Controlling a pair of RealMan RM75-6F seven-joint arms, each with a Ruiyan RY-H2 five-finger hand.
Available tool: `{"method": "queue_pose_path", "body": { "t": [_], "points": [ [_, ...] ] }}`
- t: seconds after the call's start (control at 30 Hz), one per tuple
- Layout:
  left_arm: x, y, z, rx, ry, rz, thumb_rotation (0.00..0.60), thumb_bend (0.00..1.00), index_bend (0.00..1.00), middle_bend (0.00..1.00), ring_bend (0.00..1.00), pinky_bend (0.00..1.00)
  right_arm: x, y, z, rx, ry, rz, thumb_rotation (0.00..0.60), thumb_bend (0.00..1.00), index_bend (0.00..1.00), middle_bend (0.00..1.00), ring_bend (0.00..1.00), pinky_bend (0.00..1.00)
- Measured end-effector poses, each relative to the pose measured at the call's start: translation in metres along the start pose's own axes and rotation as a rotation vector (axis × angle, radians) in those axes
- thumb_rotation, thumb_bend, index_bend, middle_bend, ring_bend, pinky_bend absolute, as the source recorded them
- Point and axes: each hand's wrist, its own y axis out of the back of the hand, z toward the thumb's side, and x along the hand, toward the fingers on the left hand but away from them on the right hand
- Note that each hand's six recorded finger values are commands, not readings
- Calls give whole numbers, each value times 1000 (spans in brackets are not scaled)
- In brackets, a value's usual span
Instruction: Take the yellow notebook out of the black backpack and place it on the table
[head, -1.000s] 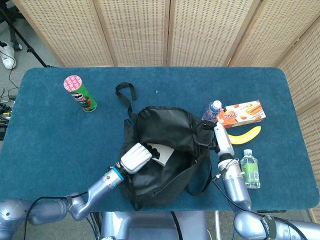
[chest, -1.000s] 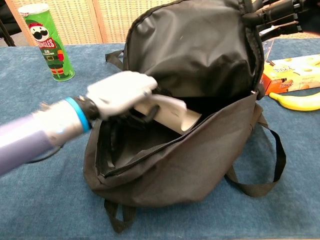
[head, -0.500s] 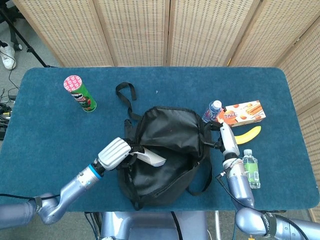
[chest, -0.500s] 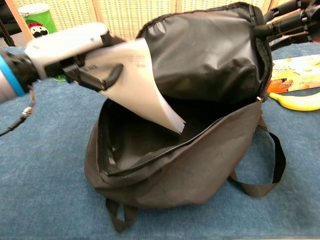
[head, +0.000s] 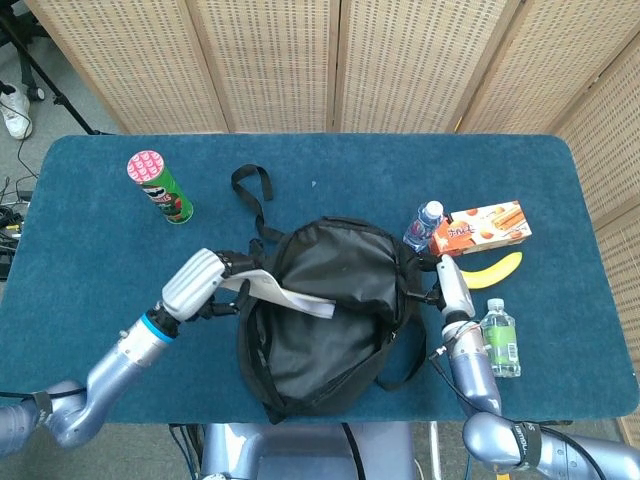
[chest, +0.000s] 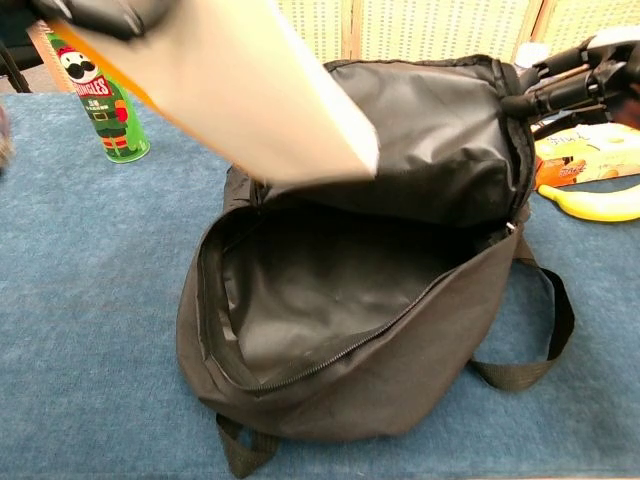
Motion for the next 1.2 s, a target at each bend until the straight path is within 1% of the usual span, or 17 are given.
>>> {"method": "queue_pose_path", "body": {
  "t": [0.17,0.23,0.37,0.47,0.57,0.7,0.77,0.8,0.83,0.87,0.9,0.93,1.0,1.03,1.1,1.17,1.2],
  "points": [
    [-13,65,-11,109,15,127,600,683,794,576,545,589,-1,-3,-6,2,-8,16,600,543,700,580,353,249],
    [-20,83,-21,172,31,160,600,683,794,576,545,589,-1,-5,-7,1,-11,22,600,543,700,580,353,249],
    [-35,102,-47,310,88,187,600,685,794,576,545,589,0,-7,-9,-4,-12,34,600,543,700,580,354,249],
    [-51,108,-77,402,153,185,600,686,794,576,545,589,2,-9,-10,-4,-9,40,600,543,701,580,353,249],
    [-69,106,-111,483,230,164,600,686,794,576,545,589,4,-11,-13,-1,-11,46,600,543,701,580,353,249],
    [-96,89,-156,566,330,109,600,641,794,556,536,586,6,-14,-20,7,-20,59,600,543,701,580,353,249],
    [-111,73,-176,591,379,66,600,590,767,460,456,578,7,-15,-24,8,-24,61,600,543,701,580,353,249],
    [-117,64,-183,593,399,43,600,551,701,356,367,542,7,-15,-25,8,-25,62,600,543,701,580,353,249],
    [-123,54,-191,589,419,16,600,502,595,235,262,479,8,-15,-25,8,-25,63,600,543,701,580,353,249],
    [-126,49,-194,585,431,-1,600,471,510,155,191,428,8,-14,-26,8,-24,64,600,543,701,580,354,249],
    [-129,46,-197,580,442,-18,600,424,386,65,100,355,8,-14,-26,7,-23,66,600,545,701,580,354,249],
    [-133,43,-200,567,456,-40,600,375,272,14,37,295,9,-14,-26,3,-22,68,600,545,701,576,354,249],
    [-138,40,-200,534,475,-74,600,288,113,0,0,213,10,-14,-26,-10,-20,72,600,477,687,531,340,249],
    [-141,39,-198,503,485,-95,600,236,49,0,0,174,11,-15,-25,-17,-16,79,600,365,652,480,311,249],
    [-146,38,-193,449,497,-122,600,176,5,0,0,133,14,-18,-23,-32,0,109,600,89,515,341,201,218],
    [-153,40,-183,384,509,-147,600,148,0,0,0,111,17,-22,-19,-27,28,156,600,2,401,224,109,165],
    [-156,43,-178,356,513,-154,600,138,0,0,0,100,18,-23,-17,-15,45,179,600,0,364,184,78,148]
  ]
}}
